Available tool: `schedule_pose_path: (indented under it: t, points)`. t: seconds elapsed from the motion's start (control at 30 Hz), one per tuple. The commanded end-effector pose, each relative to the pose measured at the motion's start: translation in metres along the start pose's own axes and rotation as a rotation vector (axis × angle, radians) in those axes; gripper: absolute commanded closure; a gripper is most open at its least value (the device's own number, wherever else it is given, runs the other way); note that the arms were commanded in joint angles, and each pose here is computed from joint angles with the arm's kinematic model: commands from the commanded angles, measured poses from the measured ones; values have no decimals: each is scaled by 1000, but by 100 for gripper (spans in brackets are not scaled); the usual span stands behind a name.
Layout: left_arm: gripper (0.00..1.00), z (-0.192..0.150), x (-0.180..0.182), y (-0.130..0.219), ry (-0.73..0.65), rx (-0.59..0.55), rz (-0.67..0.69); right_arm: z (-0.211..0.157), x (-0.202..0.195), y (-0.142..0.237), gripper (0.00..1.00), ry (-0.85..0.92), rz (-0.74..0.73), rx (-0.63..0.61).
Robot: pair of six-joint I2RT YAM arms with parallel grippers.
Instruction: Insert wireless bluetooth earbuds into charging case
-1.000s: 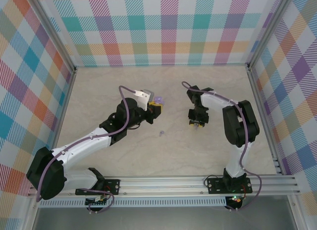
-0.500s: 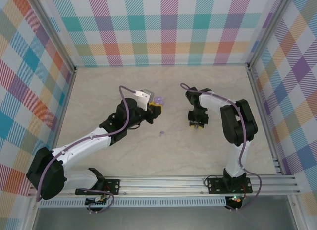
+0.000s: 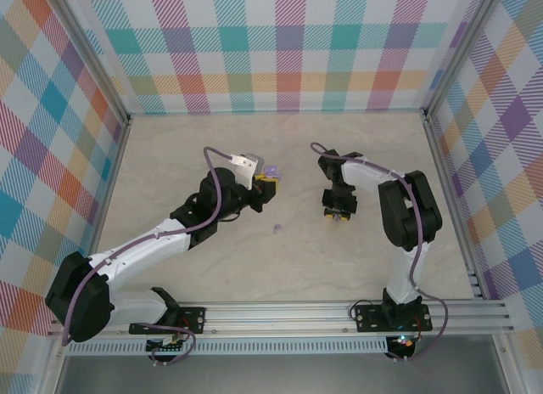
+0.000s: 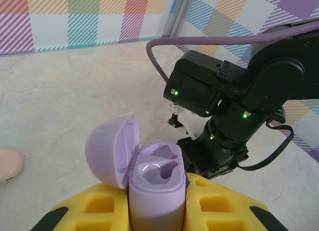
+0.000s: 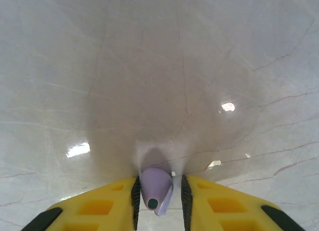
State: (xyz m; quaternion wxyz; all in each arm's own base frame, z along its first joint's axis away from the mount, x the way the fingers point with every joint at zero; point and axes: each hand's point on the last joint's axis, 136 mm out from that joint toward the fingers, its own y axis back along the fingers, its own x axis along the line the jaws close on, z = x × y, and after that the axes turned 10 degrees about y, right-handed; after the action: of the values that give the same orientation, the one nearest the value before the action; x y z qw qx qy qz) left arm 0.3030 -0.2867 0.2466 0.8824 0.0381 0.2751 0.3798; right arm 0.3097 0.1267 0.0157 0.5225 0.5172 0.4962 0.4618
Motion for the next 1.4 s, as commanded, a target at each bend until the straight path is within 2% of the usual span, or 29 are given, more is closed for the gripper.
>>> schedule_pose_path:
  t: [0.0, 0.2, 0.7, 0.9, 1.17, 1.37]
  points:
    - [90, 6, -4, 7, -5, -25, -12, 14, -2, 6, 72, -38, 4, -91]
    - [90, 6, -4, 6, -2, -23, -13, 16, -5, 7, 71, -61, 0, -109]
    - [90, 5, -2, 7, -2, -25, -8, -5, -5, 1, 71, -30, 8, -21]
    - [90, 5, -3, 6, -1, -24, -10, -10, -6, -4, 75, -21, 0, 5]
    - [90, 5, -2, 7, -2, -23, -6, -9, -4, -4, 86, -7, 3, 0]
    - [90, 7, -2, 9, -3, -30, -6, -1, -1, 5, 88, 61, 7, -31]
